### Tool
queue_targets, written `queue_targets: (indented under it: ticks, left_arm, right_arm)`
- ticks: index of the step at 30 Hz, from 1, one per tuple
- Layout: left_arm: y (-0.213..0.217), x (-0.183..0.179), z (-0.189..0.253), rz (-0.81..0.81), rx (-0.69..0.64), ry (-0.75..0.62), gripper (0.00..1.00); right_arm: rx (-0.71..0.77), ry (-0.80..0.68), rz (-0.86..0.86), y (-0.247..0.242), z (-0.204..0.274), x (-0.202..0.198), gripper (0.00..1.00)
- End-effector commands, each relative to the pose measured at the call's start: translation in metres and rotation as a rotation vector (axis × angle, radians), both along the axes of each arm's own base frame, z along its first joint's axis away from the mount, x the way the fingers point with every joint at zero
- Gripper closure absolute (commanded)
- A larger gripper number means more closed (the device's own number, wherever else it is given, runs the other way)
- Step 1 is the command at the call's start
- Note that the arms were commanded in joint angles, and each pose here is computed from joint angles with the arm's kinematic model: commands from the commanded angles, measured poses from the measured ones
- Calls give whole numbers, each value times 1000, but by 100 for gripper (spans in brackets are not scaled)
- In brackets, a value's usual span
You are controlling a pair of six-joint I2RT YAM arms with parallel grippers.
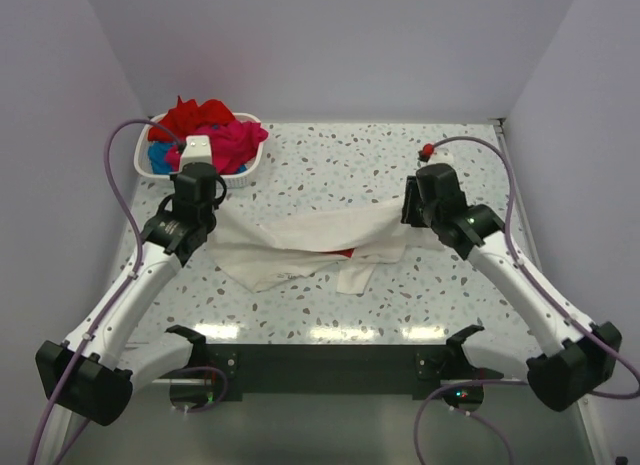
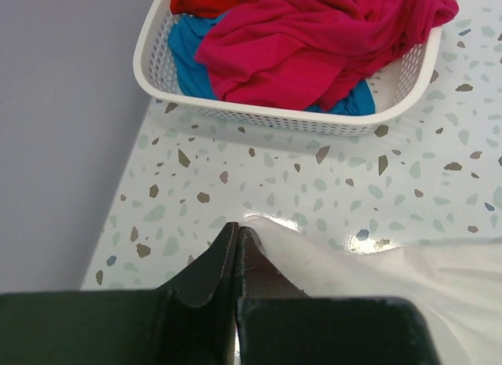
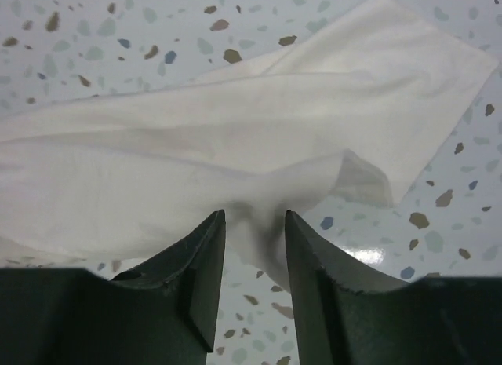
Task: Fold and stack the t-shirts
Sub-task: Flatten the tshirt out
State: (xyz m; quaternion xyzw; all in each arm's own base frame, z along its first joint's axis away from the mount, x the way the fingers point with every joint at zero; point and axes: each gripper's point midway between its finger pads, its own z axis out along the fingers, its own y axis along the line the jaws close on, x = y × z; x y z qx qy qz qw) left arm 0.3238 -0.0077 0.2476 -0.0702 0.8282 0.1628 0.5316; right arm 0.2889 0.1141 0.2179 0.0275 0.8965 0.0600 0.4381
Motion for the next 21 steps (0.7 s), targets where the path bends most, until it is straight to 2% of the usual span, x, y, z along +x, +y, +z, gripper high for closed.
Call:
queue_targets:
  ticks: [1,3,6,16,21]
  left_arm:
    - [-1,6,7,-6,-25,-50,100]
    - [-2,7,4,-9,-25,-40,100]
    - [-4,8,1,-16,-24,-31,100]
    - [-8,11,-6,-36,-30,-10,100]
    - [-9,11,-7,-41,-34,-10,100]
  right_arm:
    - [-103,107,-22,-9,-40,30,56]
    - [-105,159,-12,-4,-58,33,41]
    - [-65,184,2,1,-78,23,35]
    - [-67,309,-55,-27,-138,-27,38]
    - [-2,335,-71,-35,-153,-29,43]
